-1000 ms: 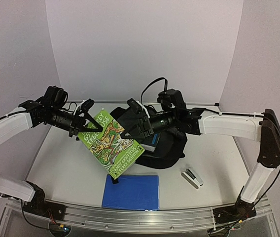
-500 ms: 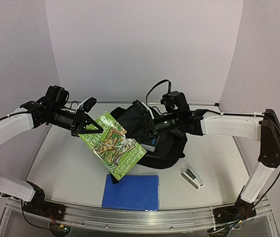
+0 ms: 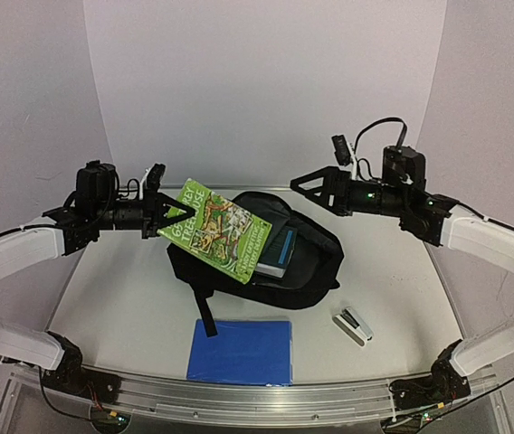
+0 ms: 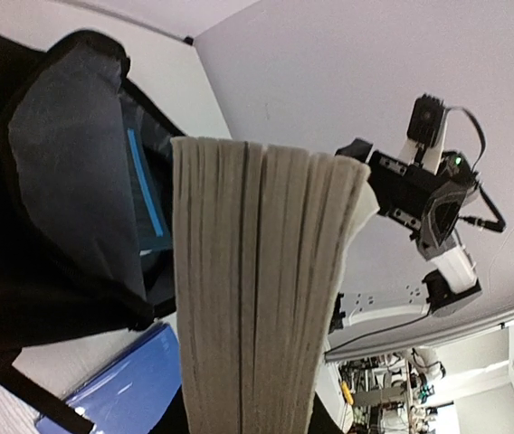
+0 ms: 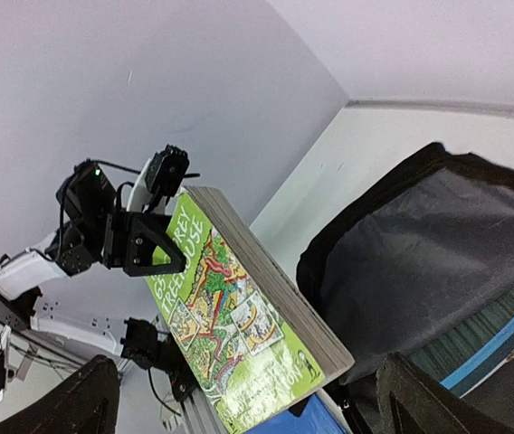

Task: Pack the student bag
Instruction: Place the book in the student bag.

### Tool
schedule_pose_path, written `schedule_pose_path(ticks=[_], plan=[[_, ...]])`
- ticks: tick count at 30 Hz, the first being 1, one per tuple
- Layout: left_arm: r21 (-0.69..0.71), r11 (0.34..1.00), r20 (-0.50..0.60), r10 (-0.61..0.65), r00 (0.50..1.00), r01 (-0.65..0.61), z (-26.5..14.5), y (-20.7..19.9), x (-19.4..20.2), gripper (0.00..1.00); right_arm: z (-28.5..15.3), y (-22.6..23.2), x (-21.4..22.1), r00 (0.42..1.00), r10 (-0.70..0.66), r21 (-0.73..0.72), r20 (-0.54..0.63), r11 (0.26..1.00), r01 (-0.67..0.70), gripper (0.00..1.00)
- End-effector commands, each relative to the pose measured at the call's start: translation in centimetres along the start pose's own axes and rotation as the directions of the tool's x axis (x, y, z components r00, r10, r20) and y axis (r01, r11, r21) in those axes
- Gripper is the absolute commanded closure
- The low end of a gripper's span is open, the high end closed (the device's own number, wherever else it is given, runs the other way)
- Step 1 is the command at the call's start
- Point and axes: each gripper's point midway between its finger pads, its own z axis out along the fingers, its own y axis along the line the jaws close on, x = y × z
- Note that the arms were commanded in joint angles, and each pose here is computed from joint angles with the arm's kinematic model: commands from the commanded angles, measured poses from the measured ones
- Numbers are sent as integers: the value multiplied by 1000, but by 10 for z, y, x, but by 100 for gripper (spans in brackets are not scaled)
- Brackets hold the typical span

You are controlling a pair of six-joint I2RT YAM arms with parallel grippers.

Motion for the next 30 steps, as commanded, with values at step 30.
schedule_pose_path(ticks=[30], plan=[[463, 846, 142, 224, 964, -264, 57, -146, -19, 100, -46, 5, 35, 968, 197, -281, 157, 948, -148, 2]])
